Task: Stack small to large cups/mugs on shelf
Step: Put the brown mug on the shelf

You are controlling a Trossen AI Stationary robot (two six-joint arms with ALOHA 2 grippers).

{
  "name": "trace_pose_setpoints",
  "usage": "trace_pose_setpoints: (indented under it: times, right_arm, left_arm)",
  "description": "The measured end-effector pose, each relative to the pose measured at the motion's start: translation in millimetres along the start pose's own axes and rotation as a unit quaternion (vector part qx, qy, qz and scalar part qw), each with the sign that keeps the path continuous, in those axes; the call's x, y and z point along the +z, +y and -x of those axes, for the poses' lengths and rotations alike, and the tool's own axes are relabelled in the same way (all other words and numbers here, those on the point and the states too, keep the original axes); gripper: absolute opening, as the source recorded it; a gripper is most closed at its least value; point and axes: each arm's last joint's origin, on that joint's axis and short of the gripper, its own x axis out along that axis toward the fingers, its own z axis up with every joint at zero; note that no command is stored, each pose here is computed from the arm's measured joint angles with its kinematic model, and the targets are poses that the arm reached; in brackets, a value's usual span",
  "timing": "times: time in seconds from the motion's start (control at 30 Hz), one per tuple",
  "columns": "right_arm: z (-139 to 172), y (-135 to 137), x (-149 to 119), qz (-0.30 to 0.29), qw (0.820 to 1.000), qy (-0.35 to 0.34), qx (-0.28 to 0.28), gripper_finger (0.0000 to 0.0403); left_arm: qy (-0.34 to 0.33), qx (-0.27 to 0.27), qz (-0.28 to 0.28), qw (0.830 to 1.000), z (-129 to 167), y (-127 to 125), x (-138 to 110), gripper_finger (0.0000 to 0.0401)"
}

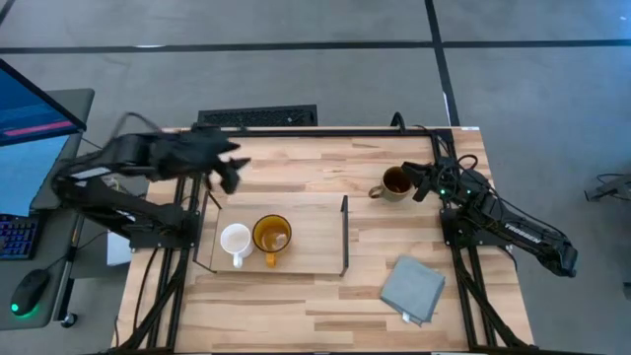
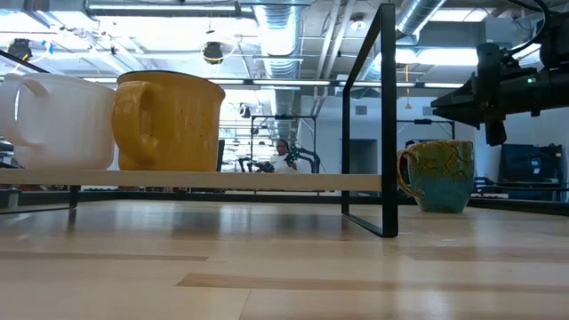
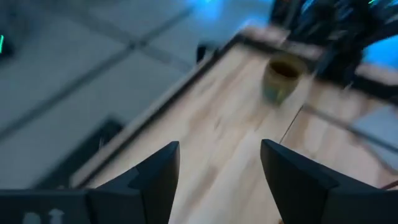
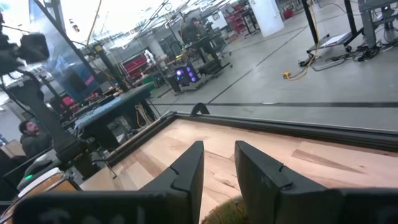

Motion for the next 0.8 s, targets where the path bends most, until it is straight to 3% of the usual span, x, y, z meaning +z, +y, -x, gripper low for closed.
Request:
trace_pose_setpoints:
  times: [0.17,0.27,0.53,0.8]
  right_arm:
    - [0.0,0.2,0.6,0.000,1.000,-0.004,0.000,0.0113]
    - [0.0,0.2,0.7,-0.003,1.000,-0.004,0.000,0.0113]
    - [0.2,1.4,2.8,-0.068,0.998,-0.010,0.008,0.0113]
    - [7.9,17.5,32.9,-0.030,0.998,-0.025,0.050,0.0113]
  left_arm:
    - [-0.100,-0.092,-0.084,0.987,16.5,10.2,-9.6,0.0215]
    - [-0.140,-0.134,-0.083,0.977,12.5,15.3,-26.8,0.0215]
    - [-0.177,-0.138,-0.038,0.974,-15.3,30.3,-88.1,0.0215]
    - [-0.243,-0.164,-0.010,0.956,-29.3,36.5,-127.9,0.0215]
